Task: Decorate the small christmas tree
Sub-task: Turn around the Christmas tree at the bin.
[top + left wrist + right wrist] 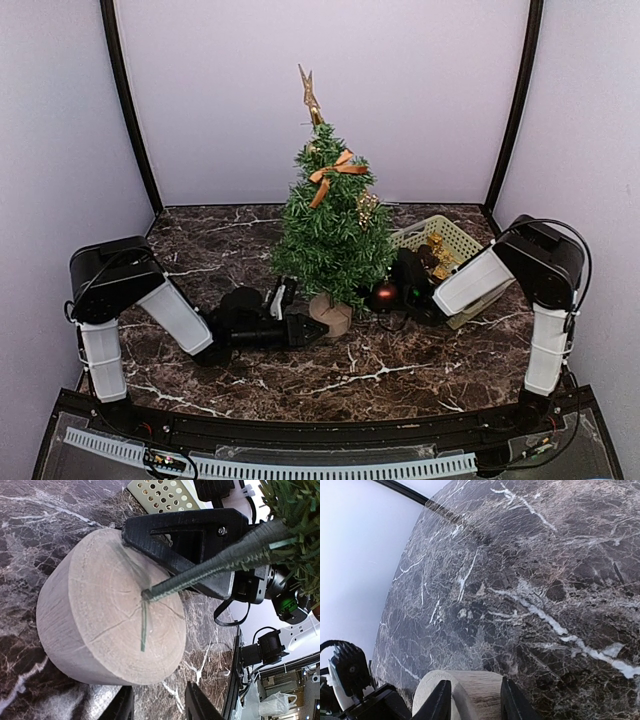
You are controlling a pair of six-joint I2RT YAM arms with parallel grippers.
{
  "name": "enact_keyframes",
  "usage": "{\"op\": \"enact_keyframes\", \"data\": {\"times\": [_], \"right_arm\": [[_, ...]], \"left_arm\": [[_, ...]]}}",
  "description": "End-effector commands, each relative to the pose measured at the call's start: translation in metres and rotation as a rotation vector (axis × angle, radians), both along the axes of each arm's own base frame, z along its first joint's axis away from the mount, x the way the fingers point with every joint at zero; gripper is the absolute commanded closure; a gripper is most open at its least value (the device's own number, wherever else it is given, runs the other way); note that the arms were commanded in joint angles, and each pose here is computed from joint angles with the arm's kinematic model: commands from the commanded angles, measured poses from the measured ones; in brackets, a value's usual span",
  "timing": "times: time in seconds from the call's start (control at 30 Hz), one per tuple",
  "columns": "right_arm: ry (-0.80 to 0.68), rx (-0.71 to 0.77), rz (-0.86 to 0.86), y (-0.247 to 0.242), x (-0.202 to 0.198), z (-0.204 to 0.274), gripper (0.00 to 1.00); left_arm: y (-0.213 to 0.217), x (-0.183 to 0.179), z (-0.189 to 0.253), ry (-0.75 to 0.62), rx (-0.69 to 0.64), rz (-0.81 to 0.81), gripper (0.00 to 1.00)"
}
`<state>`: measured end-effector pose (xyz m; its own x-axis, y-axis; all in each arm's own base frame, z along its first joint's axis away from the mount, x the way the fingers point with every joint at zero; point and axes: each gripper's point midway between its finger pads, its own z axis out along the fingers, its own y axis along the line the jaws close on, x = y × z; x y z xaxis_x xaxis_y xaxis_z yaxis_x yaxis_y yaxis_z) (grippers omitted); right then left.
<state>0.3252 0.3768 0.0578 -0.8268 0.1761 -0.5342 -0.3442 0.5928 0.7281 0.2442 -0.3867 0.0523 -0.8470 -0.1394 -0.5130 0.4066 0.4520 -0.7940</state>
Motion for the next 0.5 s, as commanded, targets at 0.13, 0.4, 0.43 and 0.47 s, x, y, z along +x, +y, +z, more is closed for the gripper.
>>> {"op": "enact_keyframes", "data": {"times": [0.13, 0.4, 0.43, 0.47], "right_arm": [[-0.069, -0.021, 0.054, -0.021, -0.008, 0.026, 0.57], [-0.093, -0.183, -0.061, -0.076, -0.003, 0.042, 0.45], [-0.09, -0.207, -0.08, -0.084, -0.003, 0.043, 0.45], [-0.09, -0.228, -0.107, -0.094, -0.003, 0.045, 0.44]], "left_arm": [[0.021, 0.006, 0.034, -0.127, 0.043, 0.076, 0.51], [0.078, 0.01, 0.034, -0.106, 0.184, 0.184, 0.41], [0.082, 0.01, 0.038, -0.109, 0.182, 0.189, 0.4], [0.089, 0.01, 0.035, -0.098, 0.208, 0.195, 0.4]]}}
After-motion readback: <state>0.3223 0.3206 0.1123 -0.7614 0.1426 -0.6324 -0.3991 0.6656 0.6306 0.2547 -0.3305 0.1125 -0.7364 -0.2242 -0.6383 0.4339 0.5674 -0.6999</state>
